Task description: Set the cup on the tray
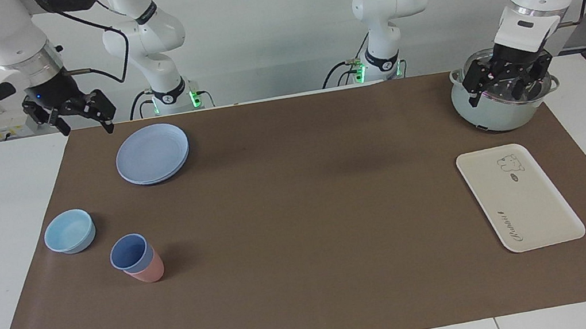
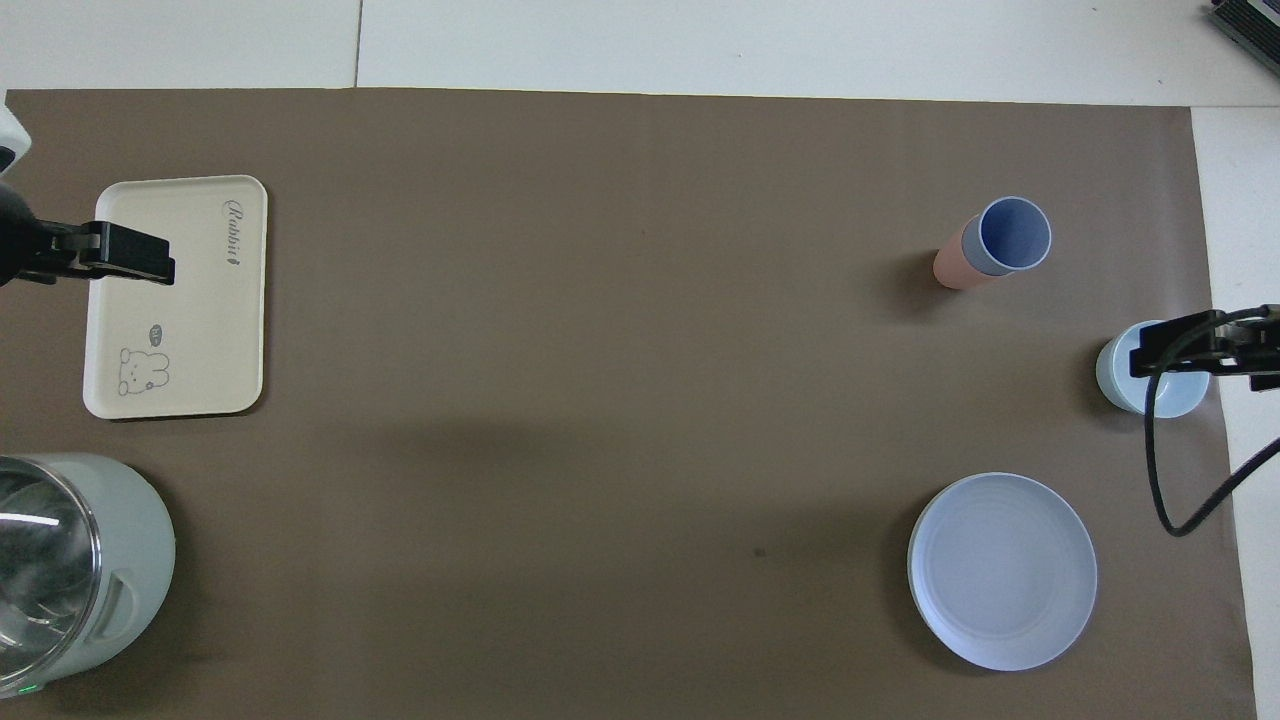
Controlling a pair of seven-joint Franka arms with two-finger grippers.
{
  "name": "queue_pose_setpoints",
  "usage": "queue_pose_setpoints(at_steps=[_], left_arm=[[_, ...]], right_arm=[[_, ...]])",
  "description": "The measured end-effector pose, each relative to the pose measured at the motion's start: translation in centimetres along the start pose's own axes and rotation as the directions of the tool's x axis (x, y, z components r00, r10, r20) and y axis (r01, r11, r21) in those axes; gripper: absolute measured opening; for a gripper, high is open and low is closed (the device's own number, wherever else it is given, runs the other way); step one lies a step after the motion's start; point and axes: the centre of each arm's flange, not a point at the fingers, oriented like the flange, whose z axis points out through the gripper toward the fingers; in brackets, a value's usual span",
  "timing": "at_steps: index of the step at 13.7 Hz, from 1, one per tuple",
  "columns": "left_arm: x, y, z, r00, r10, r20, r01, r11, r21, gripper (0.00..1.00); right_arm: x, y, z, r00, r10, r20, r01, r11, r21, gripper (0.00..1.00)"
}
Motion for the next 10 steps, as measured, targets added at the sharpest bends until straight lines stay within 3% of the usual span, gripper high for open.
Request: queue_pose_setpoints(at_steps=[8,10], left_arm=[[0.0,0.05,0.01,1.0,0.001,0.0,-0.001,1.0,0.0,1.0],[-0.02,0.06,0.07,1.0,0.001,0.003,-0.001,1.0,0.0,1.0]], right_arm=[[0.01,0.07,0.02,1.0,-0.008,0.0,0.008,1.0,0.0,1.0],[0.38,0.25,0.12,0.995,-0.096,-0.025,0.096,0.995,0.001,1.0]])
